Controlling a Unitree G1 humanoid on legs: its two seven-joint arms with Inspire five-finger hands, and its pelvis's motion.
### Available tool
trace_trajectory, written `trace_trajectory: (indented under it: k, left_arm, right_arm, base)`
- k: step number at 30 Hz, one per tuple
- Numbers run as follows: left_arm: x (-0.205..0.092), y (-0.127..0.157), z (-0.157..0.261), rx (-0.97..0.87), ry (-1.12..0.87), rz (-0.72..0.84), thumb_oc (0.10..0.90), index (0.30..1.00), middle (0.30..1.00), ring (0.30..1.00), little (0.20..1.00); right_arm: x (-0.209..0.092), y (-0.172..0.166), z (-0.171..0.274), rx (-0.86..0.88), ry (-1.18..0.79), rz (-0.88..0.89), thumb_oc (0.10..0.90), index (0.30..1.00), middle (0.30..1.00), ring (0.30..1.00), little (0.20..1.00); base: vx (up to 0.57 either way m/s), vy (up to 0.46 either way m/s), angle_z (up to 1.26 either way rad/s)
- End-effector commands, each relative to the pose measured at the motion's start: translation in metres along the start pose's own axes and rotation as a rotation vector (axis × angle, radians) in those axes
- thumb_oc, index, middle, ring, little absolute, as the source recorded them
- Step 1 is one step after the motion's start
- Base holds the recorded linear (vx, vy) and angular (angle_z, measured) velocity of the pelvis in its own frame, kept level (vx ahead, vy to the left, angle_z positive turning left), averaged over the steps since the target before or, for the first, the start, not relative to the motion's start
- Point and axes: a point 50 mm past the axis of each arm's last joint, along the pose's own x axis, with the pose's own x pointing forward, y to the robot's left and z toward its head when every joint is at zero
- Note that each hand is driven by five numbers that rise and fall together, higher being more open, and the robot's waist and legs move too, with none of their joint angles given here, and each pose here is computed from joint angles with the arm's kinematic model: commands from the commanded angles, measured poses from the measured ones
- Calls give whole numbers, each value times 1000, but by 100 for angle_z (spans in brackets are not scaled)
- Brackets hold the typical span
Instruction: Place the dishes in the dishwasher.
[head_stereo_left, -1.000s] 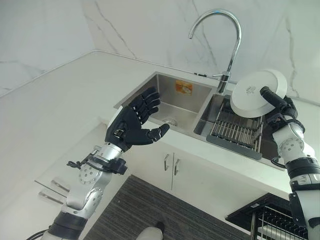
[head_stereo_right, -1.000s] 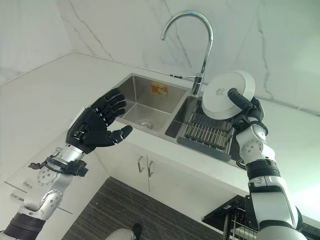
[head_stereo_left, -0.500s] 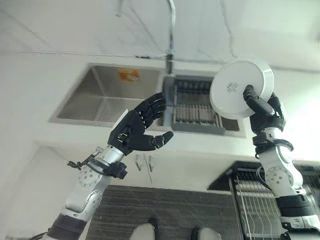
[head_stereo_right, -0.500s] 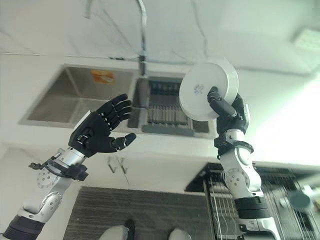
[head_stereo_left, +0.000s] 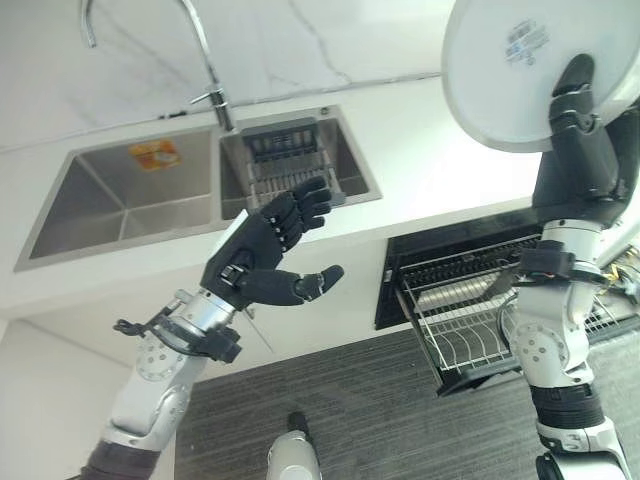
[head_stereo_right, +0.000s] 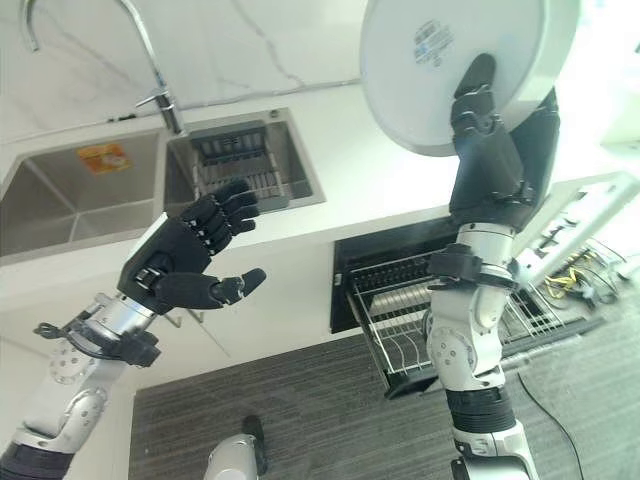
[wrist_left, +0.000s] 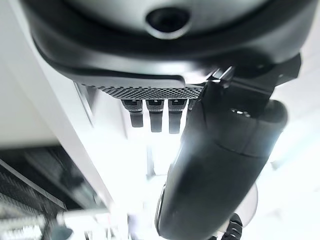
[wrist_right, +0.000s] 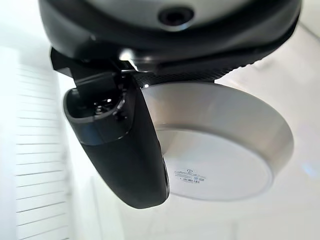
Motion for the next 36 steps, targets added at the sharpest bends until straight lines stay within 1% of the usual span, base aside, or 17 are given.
trace_trajectory:
  k: [1,6,9,13,15,17,18,21,23,25,27,30,32,34,36]
  left_arm:
    - [19,-6,45,114,-227,-74,800,900,900,900,900]
    - [18,-12,37,131,-216,-75,800,900,900,900,900]
    - [12,-17,26,121,-166,-83,800,900,900,900,900]
    - [3,-17,10,86,-83,-50,800,900,900,900,900]
    - [-4,-16,3,68,-36,-24,800,900,900,900,900]
    - [-10,-13,0,51,-10,-3,800,900,900,900,900]
    - [-10,-14,0,41,-6,-7,800,900,900,900,900]
    - [-11,-15,-2,38,3,-19,800,900,900,900,900]
    - [-6,-18,-1,61,1,-27,800,900,900,900,900]
    - [-2,-18,0,64,-6,-36,800,900,900,900,900]
    - [1,-19,-2,40,-2,-56,800,900,900,900,900]
    - [3,-23,-7,71,1,-86,800,900,900,900,900]
    - [4,-23,-7,90,8,-85,800,900,900,900,900]
    - [5,-16,-4,102,20,-79,800,900,900,900,900]
    - [6,-15,-4,121,33,-83,800,900,900,900,900]
  right_arm:
    - [18,28,35,112,-208,166,400,300,300,300,300]
    - [11,23,36,109,-157,151,400,300,300,300,300]
    - [8,22,35,101,-113,141,400,300,300,300,300]
    - [2,21,31,73,-61,139,400,300,300,300,300]
    - [-4,16,24,79,3,104,400,300,300,300,300]
    - [-10,8,16,125,67,57,400,300,300,300,300]
    - [-15,3,11,144,93,19,400,300,300,300,300]
    - [-21,1,5,149,113,-22,400,300,300,300,300]
    - [-22,-4,3,144,146,-71,400,300,300,300,300]
    - [-23,-7,2,144,153,-90,400,300,300,300,300]
    - [-24,-7,5,127,103,-101,400,300,300,300,300]
    - [-30,-7,7,128,58,-116,400,300,300,300,300]
    - [-33,-10,5,70,59,-134,400,300,300,300,300]
    - [-35,-16,9,-11,52,-149,400,300,300,300,300]
    - [-39,-20,15,-54,31,-154,400,300,300,300,300]
  base:
    - [-160,-144,-20]
    - [-142,-155,-12]
    - [-85,-177,-13]
    - [4,-98,-24]
    - [5,11,-45]
    - [113,55,-43]
    - [143,84,-29]
    - [157,108,6]
    - [217,218,9]
    - [238,280,6]
    - [246,323,22]
    - [26,153,42]
    - [17,-123,23]
    - [55,-435,7]
    - [45,-486,19]
